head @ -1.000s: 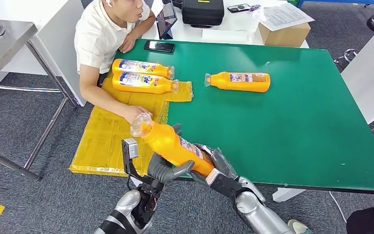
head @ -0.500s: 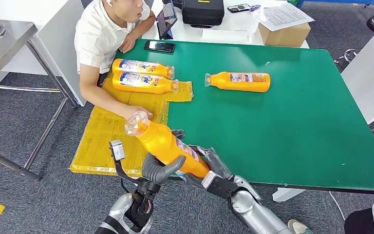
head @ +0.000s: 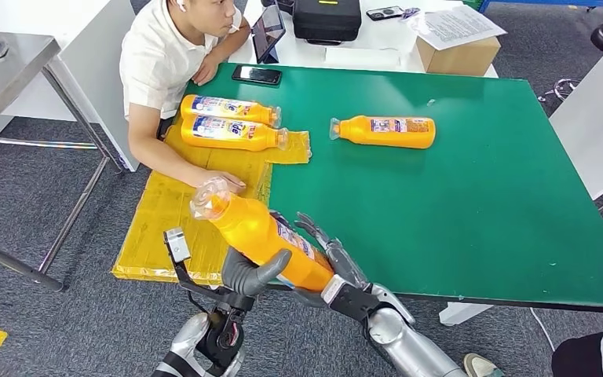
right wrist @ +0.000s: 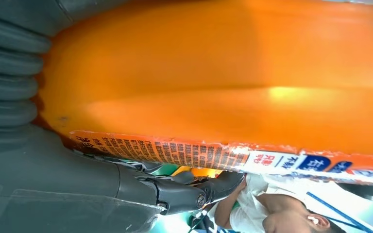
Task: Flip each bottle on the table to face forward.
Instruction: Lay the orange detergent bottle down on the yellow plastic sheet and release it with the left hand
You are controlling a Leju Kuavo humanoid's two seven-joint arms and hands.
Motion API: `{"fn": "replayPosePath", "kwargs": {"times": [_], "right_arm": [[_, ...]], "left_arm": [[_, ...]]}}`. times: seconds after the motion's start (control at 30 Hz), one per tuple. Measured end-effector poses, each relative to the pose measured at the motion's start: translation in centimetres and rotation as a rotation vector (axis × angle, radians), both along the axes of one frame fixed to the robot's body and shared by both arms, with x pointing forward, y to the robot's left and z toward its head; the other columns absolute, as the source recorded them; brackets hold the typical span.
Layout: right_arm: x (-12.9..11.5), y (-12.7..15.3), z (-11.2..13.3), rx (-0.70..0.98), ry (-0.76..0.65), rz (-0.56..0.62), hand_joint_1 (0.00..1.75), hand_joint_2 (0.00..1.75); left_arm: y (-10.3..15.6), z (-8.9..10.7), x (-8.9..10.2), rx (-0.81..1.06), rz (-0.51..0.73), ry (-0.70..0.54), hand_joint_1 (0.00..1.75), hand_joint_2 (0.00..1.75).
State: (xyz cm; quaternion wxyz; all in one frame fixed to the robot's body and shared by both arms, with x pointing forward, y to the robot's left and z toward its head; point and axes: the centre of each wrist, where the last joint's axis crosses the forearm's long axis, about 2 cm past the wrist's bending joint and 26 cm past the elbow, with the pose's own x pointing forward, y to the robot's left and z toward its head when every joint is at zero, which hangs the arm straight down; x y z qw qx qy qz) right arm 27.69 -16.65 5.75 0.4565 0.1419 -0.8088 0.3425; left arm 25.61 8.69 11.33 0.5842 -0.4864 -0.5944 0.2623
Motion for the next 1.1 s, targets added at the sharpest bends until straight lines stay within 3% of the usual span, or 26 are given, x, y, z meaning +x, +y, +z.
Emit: {"fn": "replayPosePath", "kwargs": {"times": [0.03, 0.17, 0.3, 0.47, 0.57, 0.8, 0.97, 1.1], "right_arm": [[0.0, 0.1, 0.0, 0.006, 0.001, -0.002, 0.00, 1.75], [-0.2, 0.6, 0.1, 0.027, 0.002, -0.025, 0.00, 0.00], [-1.1, 0.8, -0.4, 0.029, -0.028, -0.126, 0.00, 0.00], [-3.1, 0.4, -0.6, 0.047, -0.138, -0.358, 0.00, 0.00], [-3.4, -0.5, 0.4, 0.066, -0.253, -0.537, 0.00, 0.00], [-2.9, -2.5, 3.0, 0.097, -0.403, -0.703, 0.00, 0.00], [-1.9, -5.2, 6.9, 0.156, -0.543, -0.906, 0.00, 0.00], [-1.8, -7.3, 8.1, 0.203, -0.559, -1.029, 0.00, 0.00]], "left_arm": [[0.0, 0.0, 0.0, -0.004, 0.001, 0.001, 1.75, 1.75], [0.3, 0.1, 0.2, 0.005, 0.010, 0.004, 1.75, 1.75], [0.6, 0.5, 0.6, 0.139, 0.120, -0.006, 1.75, 1.75], [2.7, 0.8, 2.3, 0.677, 0.442, -0.107, 1.75, 1.75], [4.0, 0.5, 3.3, 0.893, 0.542, -0.176, 1.75, 1.75], [5.8, -0.4, 3.9, 1.059, 0.579, -0.206, 1.75, 1.75], [7.5, -0.1, 5.1, 1.355, 0.626, -0.305, 1.75, 1.75], [8.8, -0.2, 7.0, 1.663, 0.496, -0.377, 1.75, 1.75]]}}
